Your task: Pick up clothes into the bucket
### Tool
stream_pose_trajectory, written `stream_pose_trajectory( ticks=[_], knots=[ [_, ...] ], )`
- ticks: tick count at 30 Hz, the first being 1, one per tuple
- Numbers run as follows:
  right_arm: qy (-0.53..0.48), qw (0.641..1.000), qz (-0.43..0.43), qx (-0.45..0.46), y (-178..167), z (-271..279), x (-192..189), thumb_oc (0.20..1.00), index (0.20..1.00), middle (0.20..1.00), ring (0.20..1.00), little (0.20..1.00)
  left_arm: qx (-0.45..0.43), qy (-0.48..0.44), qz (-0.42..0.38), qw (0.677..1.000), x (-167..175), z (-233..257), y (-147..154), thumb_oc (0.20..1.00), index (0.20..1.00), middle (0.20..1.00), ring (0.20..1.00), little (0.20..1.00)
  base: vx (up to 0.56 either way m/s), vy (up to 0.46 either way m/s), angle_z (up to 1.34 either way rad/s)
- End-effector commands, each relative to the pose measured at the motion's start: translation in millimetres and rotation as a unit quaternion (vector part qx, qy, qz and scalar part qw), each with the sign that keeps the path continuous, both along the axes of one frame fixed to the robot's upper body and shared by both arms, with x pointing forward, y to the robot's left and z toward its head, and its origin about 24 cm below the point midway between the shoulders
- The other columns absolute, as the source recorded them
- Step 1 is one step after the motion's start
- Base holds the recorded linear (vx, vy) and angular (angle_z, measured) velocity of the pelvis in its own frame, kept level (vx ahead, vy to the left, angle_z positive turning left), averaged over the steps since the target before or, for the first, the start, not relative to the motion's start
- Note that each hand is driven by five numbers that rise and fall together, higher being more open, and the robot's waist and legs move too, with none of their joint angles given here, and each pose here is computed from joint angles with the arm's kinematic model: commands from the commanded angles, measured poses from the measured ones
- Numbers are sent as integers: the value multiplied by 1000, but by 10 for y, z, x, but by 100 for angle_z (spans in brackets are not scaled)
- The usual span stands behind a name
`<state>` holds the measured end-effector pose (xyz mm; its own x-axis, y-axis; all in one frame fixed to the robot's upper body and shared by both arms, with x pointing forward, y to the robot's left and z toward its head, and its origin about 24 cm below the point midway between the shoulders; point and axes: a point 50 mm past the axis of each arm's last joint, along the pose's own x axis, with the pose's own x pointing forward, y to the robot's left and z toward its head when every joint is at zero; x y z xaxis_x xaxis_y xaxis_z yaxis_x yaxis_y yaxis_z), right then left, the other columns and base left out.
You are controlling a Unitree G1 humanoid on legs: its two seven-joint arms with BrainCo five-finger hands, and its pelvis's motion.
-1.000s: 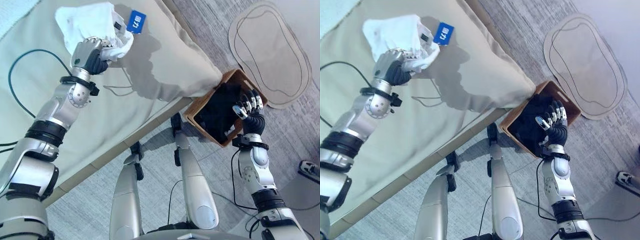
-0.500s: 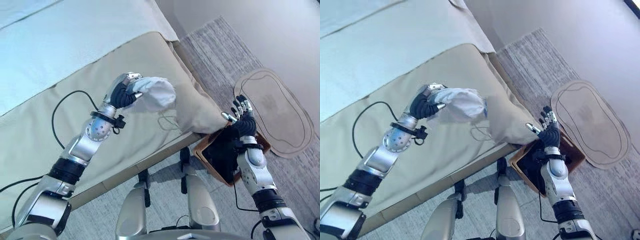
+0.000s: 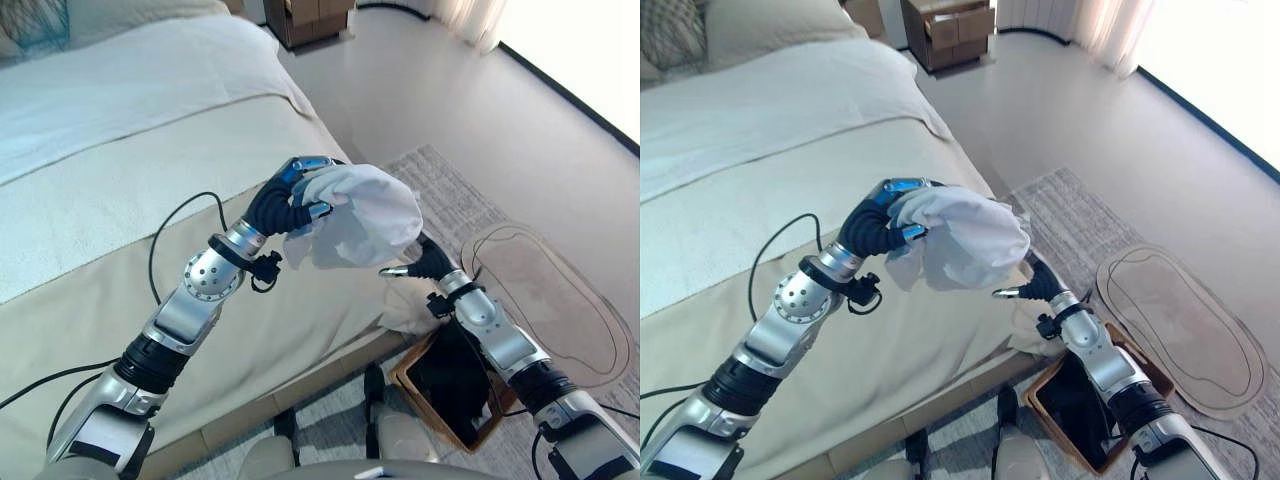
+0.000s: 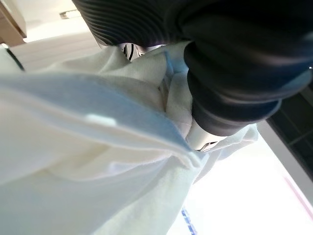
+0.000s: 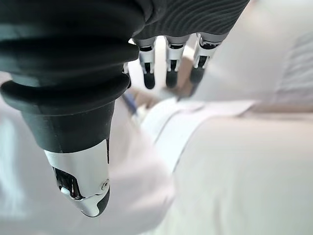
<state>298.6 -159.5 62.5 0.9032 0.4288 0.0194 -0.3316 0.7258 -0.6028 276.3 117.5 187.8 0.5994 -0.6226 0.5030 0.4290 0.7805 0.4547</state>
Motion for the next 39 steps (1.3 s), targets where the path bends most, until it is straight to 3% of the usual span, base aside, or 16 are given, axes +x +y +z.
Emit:
stream_pose_trajectory(
  ticks=[1,8,18,19,20,21,23,24,25,26,27,35,36,39],
  knots=[
    [-11,996,89,3,333,100,-14,1000,1000,1000,1000,1000,-42,-17,-59,997,-70,109,-185,200,200,200,200,200,83,-12,0],
    [27,981,182,59,746,89,-157,1000,1000,1000,1000,1000,-48,1,-82,995,-97,29,-321,200,200,200,200,200,37,-4,1],
    [34,968,162,188,899,190,-205,1000,1000,1000,1000,1000,-78,50,-89,992,-130,-143,-420,200,200,200,200,200,14,-1,0],
    [111,965,129,201,1015,-103,-226,815,815,815,815,815,-77,65,-93,991,-142,-186,-441,200,200,200,200,200,0,0,0],
    [110,966,124,200,1016,-102,-221,200,200,200,200,200,-72,75,-97,990,-161,-228,-449,200,200,200,200,200,0,0,0],
    [5,964,192,182,1255,210,-254,200,200,200,200,200,-93,92,-108,986,-176,-271,-544,200,200,200,200,200,0,0,0],
    [-15,969,168,179,1273,326,-134,200,200,200,200,200,-93,87,-112,985,-189,-243,-529,200,200,200,200,200,-17,9,2],
    [53,968,137,203,1302,69,-121,200,200,200,200,200,-100,89,-104,985,-185,-223,-466,200,200,200,200,200,-47,26,6],
    [74,908,201,359,1318,346,-237,200,200,200,200,200,-121,85,-97,984,-210,-181,-424,200,200,200,200,200,-45,27,3],
    [37,920,154,359,1006,406,-246,200,200,200,200,200,-105,81,-74,988,-169,-215,-323,200,200,200,200,200,-4,26,4],
    [84,953,100,272,917,-50,-221,200,200,200,200,200,-103,95,-74,987,-135,-287,-372,200,200,200,200,200,12,18,4],
    [80,941,81,318,904,28,-252,200,200,200,200,200,-85,94,-29,991,-137,-365,-182,200,200,200,200,200,3,24,-2],
    [163,949,-9,271,554,-549,-325,200,200,200,200,200,-84,108,-23,990,-128,-441,-144,200,200,200,200,200,37,12,0],
    [189,944,-52,265,284,-752,-455,200,200,200,200,200,-86,122,-4,989,-147,-545,-64,200,200,200,200,200,-15,4,2]
  ],
)
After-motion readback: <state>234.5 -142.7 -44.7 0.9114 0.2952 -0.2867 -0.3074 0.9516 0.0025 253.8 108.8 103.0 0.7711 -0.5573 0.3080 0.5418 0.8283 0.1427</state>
